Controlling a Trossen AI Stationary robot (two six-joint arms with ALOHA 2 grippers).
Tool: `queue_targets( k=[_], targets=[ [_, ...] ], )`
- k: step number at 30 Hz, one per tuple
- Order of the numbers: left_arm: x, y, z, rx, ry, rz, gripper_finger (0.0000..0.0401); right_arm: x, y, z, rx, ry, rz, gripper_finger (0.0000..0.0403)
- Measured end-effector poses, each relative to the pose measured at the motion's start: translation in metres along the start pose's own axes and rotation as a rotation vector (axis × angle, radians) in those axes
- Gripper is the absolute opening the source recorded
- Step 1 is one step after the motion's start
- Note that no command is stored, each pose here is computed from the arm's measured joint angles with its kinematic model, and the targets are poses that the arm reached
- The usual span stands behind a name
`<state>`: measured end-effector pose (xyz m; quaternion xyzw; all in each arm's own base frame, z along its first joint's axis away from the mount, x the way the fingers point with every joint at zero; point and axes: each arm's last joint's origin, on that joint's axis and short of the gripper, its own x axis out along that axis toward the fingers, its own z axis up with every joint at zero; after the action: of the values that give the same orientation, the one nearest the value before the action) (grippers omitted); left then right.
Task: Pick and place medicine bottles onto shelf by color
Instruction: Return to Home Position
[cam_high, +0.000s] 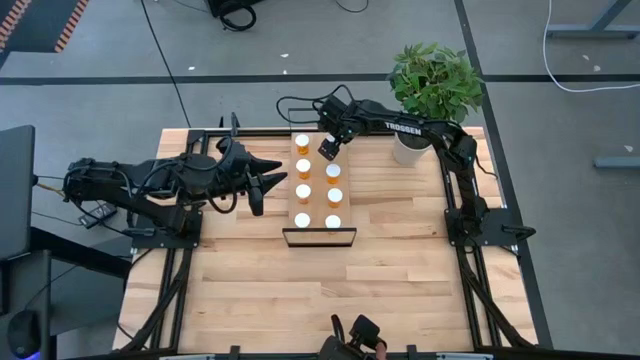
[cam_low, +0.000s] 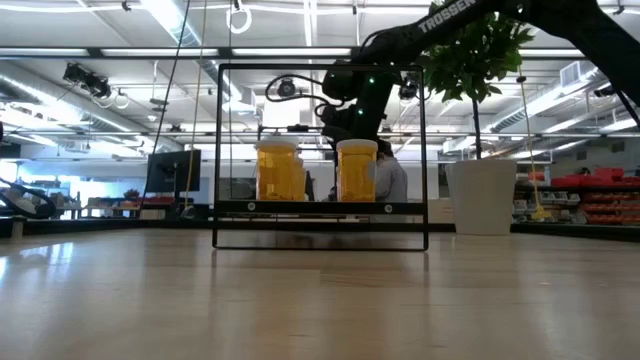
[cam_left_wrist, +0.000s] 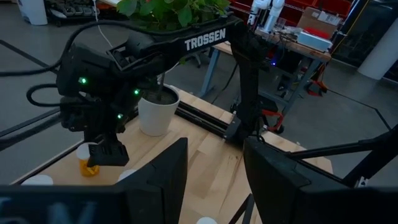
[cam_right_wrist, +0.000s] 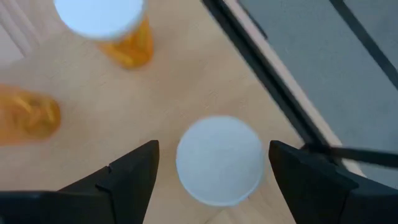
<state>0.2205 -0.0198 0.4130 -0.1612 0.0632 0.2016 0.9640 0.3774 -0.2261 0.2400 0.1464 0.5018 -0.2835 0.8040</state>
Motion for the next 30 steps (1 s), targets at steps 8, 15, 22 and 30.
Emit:
queue_targets(
  k=[8,15,22,30],
  targets=[
    [0.000,0.000,0.000,0.001,0.003,0.001,0.0163,-0.013,0.000,0.010,0.013,-0.037,0.003,0.0312],
    [0.000,0.000,0.000,-0.025,0.003,0.001,0.0163,-0.020,-0.001,0.010,0.007,0.001,0.000,0.0312],
    [0.000,0.000,0.000,-0.027,0.015,-0.027,0.0162,-0.039,0.002,0.019,0.000,-0.019,0.006,0.0312],
    [0.009,0.019,0.002,-0.018,0.052,0.033,0.0162,-0.053,0.006,0.023,-0.010,-0.019,0.012,0.0312]
  ],
)
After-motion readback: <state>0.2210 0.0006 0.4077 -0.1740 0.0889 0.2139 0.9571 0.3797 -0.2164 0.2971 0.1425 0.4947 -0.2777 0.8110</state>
